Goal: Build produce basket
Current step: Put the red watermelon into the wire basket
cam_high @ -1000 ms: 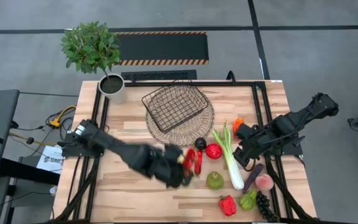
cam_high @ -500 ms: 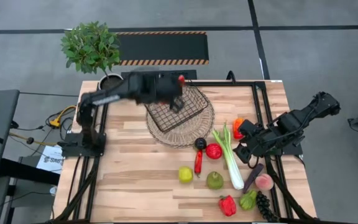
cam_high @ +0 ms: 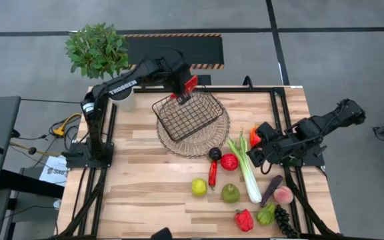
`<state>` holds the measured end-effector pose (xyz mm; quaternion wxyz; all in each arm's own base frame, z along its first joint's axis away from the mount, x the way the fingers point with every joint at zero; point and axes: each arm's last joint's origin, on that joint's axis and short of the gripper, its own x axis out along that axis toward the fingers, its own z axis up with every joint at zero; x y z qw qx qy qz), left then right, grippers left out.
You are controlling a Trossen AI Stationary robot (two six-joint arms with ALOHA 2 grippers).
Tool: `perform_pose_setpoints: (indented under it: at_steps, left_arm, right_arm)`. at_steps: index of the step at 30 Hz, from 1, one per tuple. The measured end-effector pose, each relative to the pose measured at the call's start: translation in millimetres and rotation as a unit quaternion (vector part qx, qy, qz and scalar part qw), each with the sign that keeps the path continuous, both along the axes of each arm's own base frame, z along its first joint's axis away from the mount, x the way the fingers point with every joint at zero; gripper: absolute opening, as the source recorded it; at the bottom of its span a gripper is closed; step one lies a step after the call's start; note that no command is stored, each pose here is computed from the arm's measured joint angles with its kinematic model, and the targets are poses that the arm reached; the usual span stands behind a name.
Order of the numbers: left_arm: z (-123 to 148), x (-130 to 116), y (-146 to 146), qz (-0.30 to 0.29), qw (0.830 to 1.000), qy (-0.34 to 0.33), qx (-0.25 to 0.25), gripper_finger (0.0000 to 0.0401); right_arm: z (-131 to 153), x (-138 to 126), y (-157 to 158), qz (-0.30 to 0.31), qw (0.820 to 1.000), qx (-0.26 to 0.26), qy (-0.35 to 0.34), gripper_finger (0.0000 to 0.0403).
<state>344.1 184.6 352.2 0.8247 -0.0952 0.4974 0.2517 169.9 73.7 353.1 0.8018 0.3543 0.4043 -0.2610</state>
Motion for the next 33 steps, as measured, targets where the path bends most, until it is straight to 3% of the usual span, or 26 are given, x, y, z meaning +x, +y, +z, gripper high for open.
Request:
perform_pose_setpoints:
  at_steps: [7,17,33]
  left_arm:
    - [-44.3,3.2,14.0,-0.019,1.0,0.012,-0.005,0.0032]
    - [-79.7,7.7,12.4,-0.054,0.998,-0.001,-0.025,0.0032]
    - [-114.3,16.0,20.9,-0.048,0.998,0.017,-0.027,0.0032]
  right_arm:
    - [-0.1,2.7,-6.4,-0.019,1.0,0.0,0.0,0.0291]
    - [-0.1,4.4,-11.0,-0.031,1.0,-0.001,0.0,0.0291]
    - [-0.1,4.6,-10.9,-0.036,0.999,0.001,-0.001,0.0291]
